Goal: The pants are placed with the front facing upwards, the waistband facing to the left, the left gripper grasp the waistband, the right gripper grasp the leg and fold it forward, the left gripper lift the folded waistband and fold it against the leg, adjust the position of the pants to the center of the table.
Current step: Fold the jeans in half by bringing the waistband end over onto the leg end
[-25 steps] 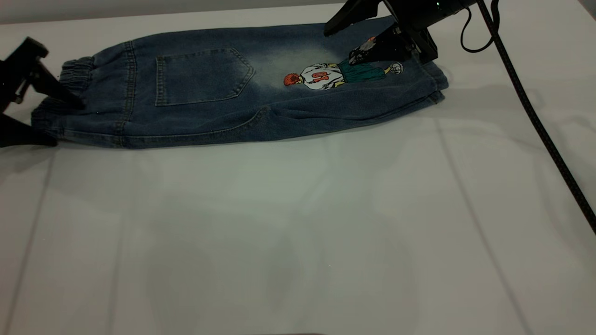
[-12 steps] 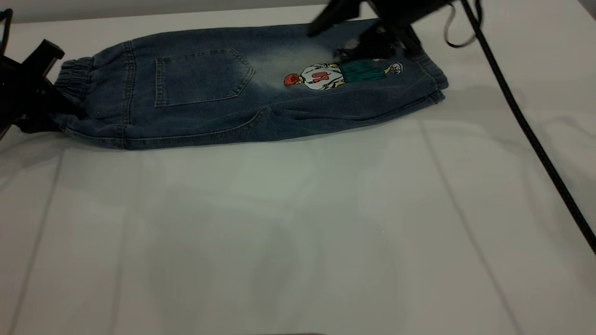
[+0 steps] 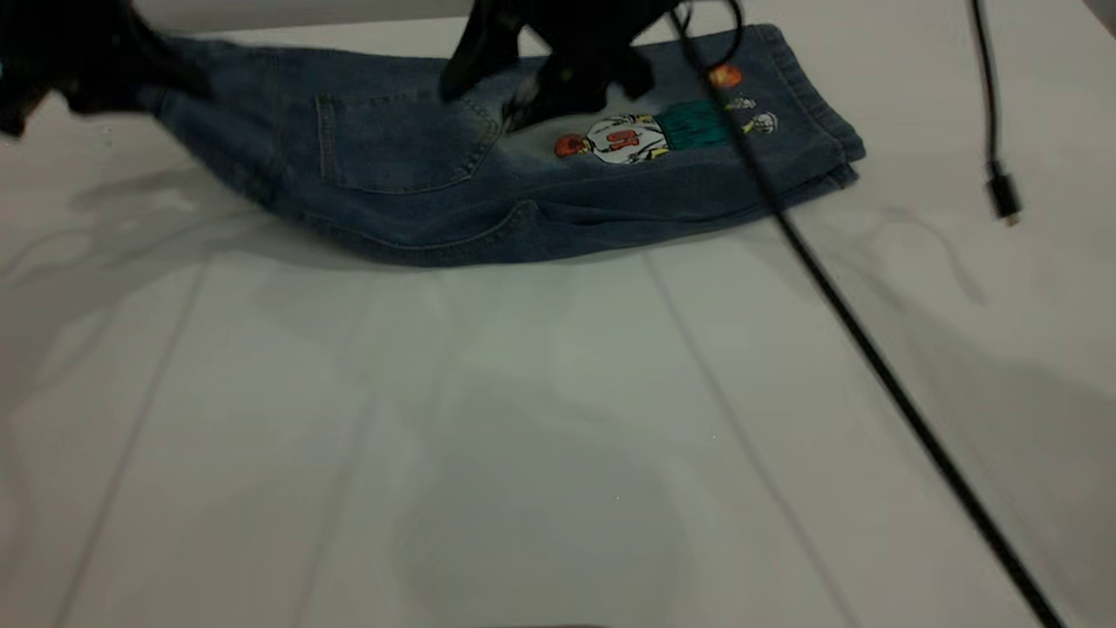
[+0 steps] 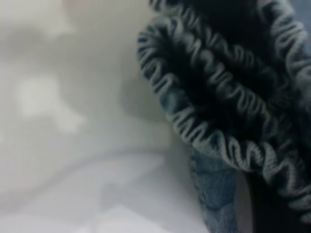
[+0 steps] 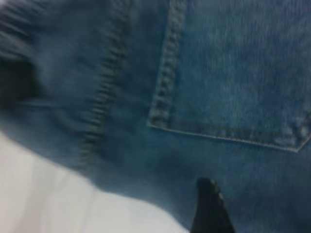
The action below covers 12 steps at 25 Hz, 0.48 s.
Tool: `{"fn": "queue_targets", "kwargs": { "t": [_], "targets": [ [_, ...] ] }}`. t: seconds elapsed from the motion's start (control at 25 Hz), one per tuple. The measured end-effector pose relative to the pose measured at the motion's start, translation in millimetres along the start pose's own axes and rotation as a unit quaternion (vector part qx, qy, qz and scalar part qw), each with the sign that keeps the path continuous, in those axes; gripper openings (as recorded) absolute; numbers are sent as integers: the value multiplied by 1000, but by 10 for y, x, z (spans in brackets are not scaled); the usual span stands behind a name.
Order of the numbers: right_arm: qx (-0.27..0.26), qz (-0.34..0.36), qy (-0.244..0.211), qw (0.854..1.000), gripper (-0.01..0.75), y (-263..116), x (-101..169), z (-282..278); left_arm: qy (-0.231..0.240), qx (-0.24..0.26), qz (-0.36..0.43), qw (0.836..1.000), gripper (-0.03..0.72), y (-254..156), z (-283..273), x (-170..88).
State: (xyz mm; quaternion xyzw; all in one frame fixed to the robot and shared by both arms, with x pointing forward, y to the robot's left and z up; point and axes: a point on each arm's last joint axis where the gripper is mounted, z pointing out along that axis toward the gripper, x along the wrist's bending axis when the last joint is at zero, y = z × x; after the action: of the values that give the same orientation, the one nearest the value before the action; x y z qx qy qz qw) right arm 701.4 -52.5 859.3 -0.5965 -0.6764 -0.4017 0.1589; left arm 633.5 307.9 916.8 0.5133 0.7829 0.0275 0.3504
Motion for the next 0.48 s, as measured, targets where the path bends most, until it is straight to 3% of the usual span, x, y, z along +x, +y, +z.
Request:
{"fn": "queue_targets", "kwargs": {
  "t": [0.2, 0.48],
  "targets": [
    [24, 10, -5, 1000, 379, -72, -100, 301, -31, -25, 55, 998, 106, 17, -240, -366],
    [64, -31, -11, 997, 379, -205, 40, 428, -61, -39, 110, 991, 106, -51, -418, -723]
  ]
}}
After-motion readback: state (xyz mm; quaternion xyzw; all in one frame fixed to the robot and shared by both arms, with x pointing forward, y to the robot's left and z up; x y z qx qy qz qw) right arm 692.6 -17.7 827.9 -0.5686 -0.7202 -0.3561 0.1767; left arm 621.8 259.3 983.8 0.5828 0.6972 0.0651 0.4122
